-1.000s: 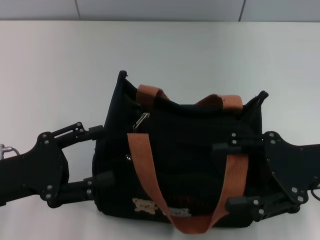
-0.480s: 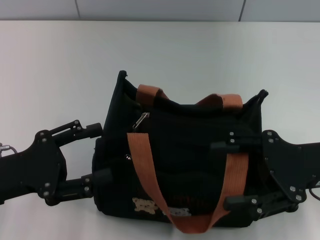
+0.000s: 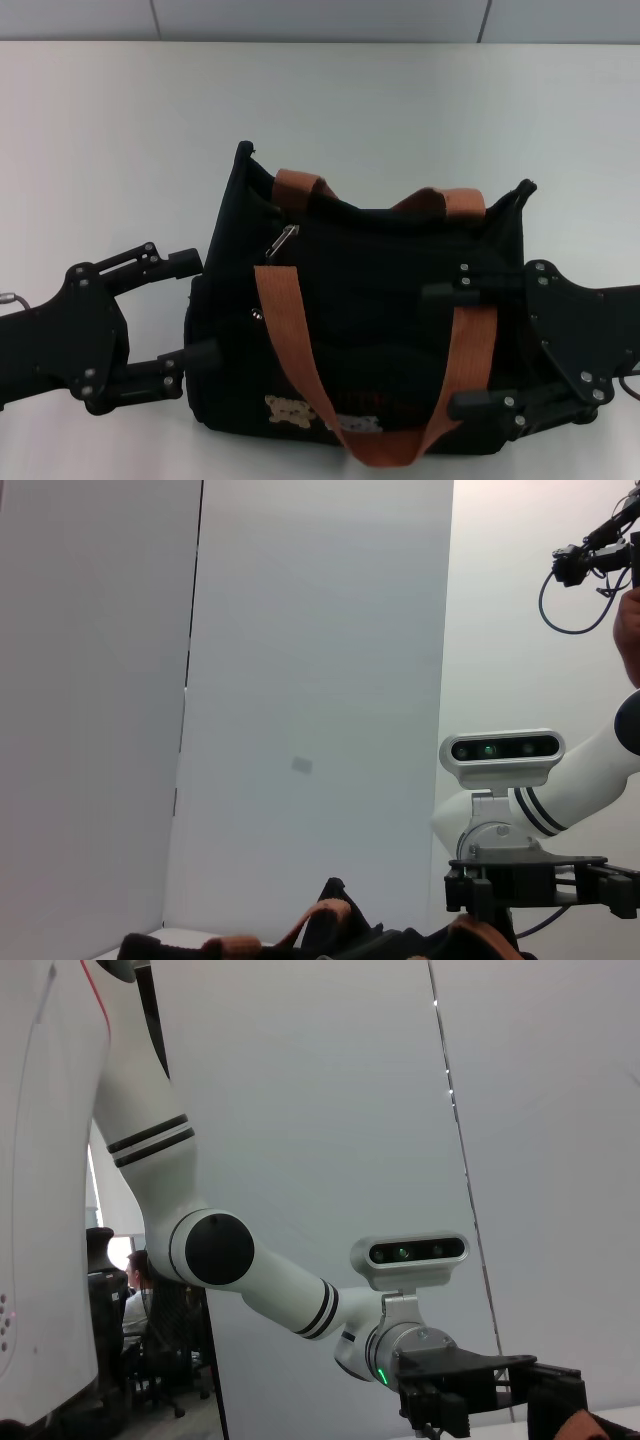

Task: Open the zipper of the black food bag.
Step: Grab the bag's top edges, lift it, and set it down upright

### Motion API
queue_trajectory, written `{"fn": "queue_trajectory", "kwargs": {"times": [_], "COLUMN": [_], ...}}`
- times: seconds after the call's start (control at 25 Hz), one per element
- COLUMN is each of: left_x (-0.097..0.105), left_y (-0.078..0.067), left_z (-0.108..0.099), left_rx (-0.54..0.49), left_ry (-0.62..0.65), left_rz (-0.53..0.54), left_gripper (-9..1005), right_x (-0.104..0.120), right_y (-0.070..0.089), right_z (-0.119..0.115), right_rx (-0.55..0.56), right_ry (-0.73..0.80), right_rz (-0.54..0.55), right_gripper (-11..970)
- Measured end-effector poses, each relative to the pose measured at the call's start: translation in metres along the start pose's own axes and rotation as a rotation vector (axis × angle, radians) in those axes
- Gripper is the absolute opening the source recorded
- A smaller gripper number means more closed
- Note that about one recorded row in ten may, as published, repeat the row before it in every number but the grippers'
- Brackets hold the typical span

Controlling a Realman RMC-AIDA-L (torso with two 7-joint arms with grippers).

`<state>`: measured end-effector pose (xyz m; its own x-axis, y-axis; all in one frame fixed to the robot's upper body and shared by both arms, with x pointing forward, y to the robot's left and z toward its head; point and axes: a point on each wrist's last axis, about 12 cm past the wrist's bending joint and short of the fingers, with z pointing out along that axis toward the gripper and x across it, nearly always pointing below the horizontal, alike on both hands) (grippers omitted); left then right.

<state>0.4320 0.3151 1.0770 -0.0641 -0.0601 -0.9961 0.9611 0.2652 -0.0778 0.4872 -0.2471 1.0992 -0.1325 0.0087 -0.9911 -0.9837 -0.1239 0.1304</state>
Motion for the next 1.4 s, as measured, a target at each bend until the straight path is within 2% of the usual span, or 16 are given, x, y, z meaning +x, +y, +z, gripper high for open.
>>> {"fn": "queue_trajectory", "kwargs": {"times": [0.64, 0.92, 1.4], "left_x": [0.000, 0.000, 0.009], "left_y": [-0.002, -0.005, -0.020], "left_z": [-0.008, -0.018, -0.047], "left_rx": [-0.027, -0.041, -0.139], "left_ry": [-0.002, 0.017, 0.074], "left_rz": [-0.006, -0.044, -0.103], "left_gripper": [739, 733, 723], "right_x": [-0.001, -0.001, 0.002], "right_y": [-0.001, -0.001, 0.006], "right_z": [-0.001, -0.002, -0.027], "right_rx": [0.003, 0.010, 0.152], "right_ry": [0.001, 0.002, -0.043], "right_rz": [0.001, 0.001, -0.003], "right_gripper": [809, 809, 809]}}
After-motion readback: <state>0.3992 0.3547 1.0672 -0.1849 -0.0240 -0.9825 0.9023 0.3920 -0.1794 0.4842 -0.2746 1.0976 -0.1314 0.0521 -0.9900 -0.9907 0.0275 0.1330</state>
